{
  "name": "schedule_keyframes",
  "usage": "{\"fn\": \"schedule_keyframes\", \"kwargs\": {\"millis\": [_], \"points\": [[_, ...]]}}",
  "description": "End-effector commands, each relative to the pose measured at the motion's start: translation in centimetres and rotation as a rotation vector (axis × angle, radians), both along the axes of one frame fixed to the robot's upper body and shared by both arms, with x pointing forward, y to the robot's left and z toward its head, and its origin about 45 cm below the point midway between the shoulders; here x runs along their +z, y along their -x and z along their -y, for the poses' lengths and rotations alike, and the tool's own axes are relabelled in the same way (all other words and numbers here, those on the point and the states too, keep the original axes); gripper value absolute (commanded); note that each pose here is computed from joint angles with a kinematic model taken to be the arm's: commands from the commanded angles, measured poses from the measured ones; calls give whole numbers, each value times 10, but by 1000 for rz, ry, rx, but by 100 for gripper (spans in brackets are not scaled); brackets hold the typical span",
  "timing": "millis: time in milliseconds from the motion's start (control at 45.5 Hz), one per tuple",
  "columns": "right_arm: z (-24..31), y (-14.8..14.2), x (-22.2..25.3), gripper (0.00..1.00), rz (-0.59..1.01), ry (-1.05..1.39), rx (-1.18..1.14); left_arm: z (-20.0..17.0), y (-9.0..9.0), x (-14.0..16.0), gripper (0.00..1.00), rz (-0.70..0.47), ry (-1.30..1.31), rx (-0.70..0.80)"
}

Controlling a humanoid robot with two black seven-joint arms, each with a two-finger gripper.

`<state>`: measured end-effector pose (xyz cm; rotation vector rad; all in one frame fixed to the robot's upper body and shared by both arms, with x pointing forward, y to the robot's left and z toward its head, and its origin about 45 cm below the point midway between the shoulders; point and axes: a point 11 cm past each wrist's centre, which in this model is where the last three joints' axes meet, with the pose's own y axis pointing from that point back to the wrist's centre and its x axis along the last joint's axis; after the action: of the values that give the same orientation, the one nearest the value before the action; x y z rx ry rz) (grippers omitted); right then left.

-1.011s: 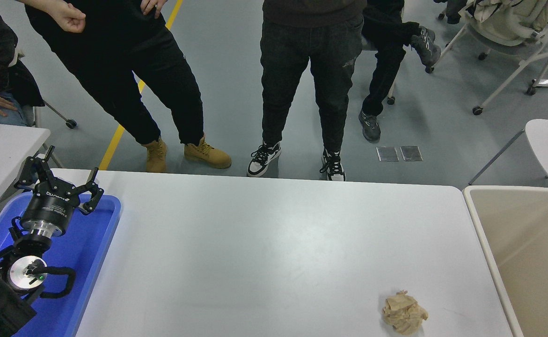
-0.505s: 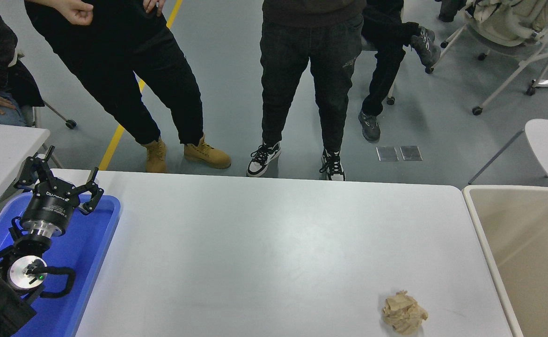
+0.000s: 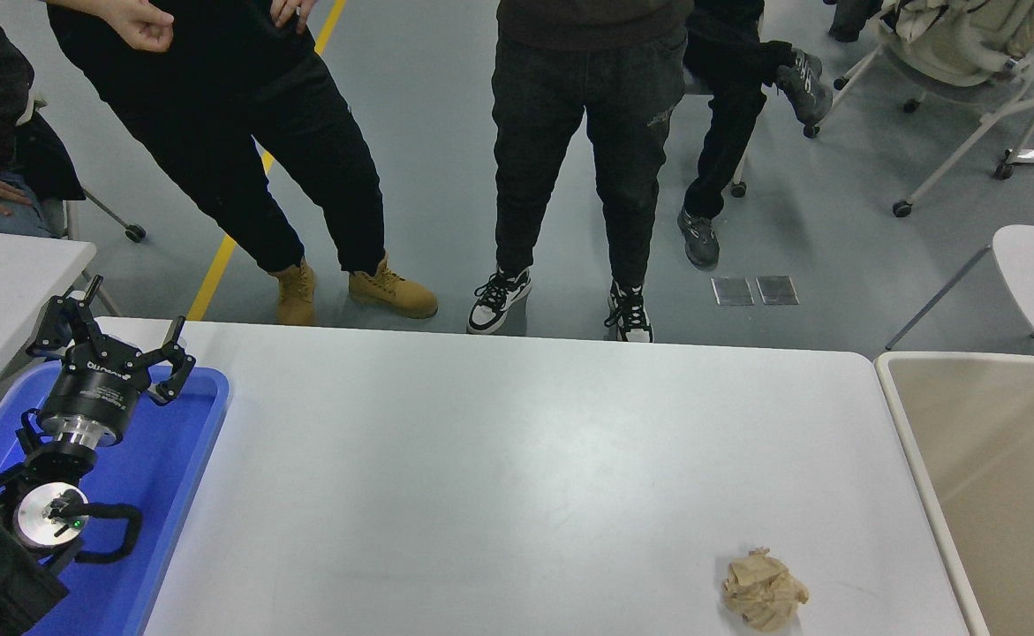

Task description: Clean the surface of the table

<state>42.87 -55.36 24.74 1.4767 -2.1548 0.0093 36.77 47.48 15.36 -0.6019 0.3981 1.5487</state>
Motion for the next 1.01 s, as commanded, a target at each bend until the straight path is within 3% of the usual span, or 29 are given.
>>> {"fn": "schedule_keyframes", "kwargs": {"millis": [0,242,418,989], "points": [[-32,-27,62,98,225,-148,90,0,0,0,100,0,0,0],[-73,-44,115,99,429,-306,196,0,0,0,100,0,0,0],[-103,-48,129,99,496,-381,268,0,0,0,100,0,0,0],[-133,-12,33,99,600,-531,278,0,0,0,100,0,0,0]]}}
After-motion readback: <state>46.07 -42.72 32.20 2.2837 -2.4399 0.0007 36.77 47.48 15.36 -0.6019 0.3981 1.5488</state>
